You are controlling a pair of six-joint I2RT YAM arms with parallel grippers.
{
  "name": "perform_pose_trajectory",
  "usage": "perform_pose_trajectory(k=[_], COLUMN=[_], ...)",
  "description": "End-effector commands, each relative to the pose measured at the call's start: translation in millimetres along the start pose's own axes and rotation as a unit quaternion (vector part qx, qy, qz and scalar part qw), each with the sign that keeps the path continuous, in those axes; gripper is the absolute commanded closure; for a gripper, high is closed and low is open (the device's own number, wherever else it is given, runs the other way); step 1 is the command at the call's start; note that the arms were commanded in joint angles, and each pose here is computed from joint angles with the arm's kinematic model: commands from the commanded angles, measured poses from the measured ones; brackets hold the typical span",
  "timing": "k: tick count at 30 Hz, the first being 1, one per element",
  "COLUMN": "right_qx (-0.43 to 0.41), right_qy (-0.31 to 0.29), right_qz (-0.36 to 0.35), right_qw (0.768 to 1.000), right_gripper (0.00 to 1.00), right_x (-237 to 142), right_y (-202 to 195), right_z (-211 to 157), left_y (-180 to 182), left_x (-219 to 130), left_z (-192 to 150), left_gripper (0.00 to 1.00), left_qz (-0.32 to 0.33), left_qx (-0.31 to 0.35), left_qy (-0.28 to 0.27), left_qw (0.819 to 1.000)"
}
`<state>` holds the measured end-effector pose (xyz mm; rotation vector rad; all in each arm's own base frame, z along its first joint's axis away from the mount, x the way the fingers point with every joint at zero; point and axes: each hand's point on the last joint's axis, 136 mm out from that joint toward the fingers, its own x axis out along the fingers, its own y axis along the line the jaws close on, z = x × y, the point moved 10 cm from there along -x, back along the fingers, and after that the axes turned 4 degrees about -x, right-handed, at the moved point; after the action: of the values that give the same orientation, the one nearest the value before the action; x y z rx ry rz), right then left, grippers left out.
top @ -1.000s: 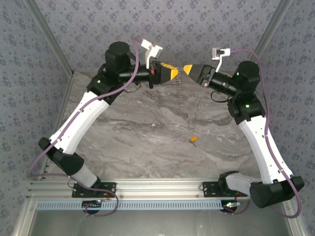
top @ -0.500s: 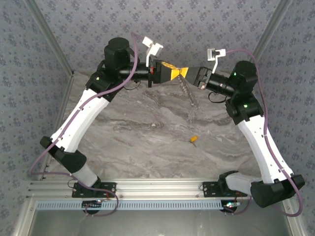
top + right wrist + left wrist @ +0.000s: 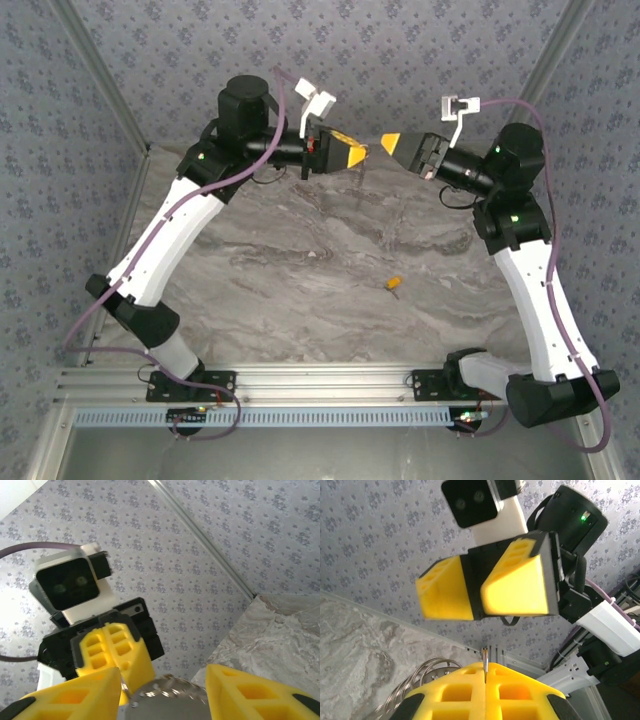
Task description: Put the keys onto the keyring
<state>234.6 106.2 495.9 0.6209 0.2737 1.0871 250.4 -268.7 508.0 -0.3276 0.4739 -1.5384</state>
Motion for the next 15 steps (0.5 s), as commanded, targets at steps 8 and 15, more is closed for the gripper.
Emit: perform_pose_trajectory(k=[8,15], right_qx=[-0.035,-0.032], right_qy=[0.032,0.045], right_qz=[0.053,0.061], right_qw=[0.997,0.997], right_gripper=[0.56,0.65], right_x=[6.0,14.8], right_y=[23.7,23.9], right_z=[3.3,-2.8], left_y=[-11.6,-12.6], left_x=[-1.9,-2.4], left_z=[7.9,8.3], left_gripper=[1.0,1.0], left_qz=[-0.039,-0.042], left_qx=[0.02,0.02], left_qy=[0.015,0.016], left_qw=[0.999,0.999])
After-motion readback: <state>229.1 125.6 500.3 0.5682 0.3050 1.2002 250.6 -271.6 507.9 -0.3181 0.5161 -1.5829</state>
